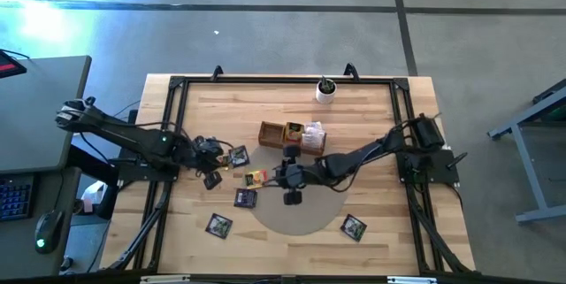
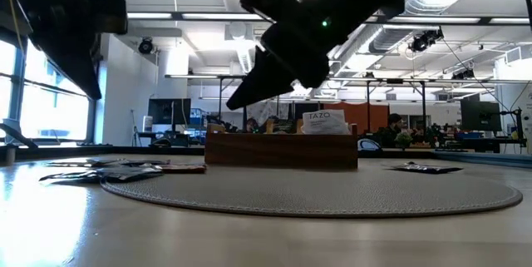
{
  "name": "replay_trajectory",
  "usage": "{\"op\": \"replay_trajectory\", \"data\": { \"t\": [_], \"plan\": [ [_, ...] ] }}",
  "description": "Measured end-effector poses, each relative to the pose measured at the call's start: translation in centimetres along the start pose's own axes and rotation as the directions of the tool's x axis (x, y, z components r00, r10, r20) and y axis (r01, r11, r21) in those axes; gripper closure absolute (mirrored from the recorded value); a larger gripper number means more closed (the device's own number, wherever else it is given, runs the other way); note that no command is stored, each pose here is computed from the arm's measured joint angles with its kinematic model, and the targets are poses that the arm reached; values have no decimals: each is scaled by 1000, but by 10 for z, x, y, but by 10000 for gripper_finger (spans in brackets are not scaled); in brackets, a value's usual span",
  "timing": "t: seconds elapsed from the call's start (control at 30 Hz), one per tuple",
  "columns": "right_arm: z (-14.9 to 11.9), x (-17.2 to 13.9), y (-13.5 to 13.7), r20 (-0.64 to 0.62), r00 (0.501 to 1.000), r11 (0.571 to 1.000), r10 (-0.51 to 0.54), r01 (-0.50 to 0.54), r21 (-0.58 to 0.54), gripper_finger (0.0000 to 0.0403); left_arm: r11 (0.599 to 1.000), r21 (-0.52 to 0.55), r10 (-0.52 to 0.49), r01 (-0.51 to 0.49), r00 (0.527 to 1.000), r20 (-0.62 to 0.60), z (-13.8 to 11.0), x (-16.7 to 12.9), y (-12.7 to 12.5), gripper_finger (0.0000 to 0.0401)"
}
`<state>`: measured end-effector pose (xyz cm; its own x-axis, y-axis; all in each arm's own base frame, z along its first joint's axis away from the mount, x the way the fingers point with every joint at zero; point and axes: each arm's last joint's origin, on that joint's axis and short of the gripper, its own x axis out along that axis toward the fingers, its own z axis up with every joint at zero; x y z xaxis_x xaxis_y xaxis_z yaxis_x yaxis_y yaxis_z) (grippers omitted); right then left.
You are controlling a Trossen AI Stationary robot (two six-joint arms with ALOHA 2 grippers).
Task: Pick & Place Tea
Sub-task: Put the yellow tea bag into the middle section of the wooden organizer
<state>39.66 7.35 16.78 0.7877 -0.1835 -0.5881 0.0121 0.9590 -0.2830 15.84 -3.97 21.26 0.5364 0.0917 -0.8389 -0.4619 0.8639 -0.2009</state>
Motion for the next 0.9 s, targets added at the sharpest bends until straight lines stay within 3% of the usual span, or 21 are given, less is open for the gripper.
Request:
{"op": "replay_trajectory", "data": {
  "t": [0.27,0.4,0.53,0.67,0.9],
  "plan": [
    [-2,6,-15,-4,994,990,112,-111,93,289,997,-24,-77,79,996,50,7,18,-14,292],
    [-3,6,-13,0,985,981,171,-171,92,289,972,-206,-104,110,994,38,10,34,-24,258],
    [-7,11,-7,-12,980,978,199,-197,74,289,964,-253,-79,78,997,7,9,54,-30,250],
    [-14,19,-1,-33,989,989,144,-144,18,297,962,-273,-33,25,999,-22,6,75,-33,250],
    [-32,40,5,-72,987,989,146,-146,9,359,961,-276,1,-6,1000,-17,4,97,-38,250]
  ]
}}
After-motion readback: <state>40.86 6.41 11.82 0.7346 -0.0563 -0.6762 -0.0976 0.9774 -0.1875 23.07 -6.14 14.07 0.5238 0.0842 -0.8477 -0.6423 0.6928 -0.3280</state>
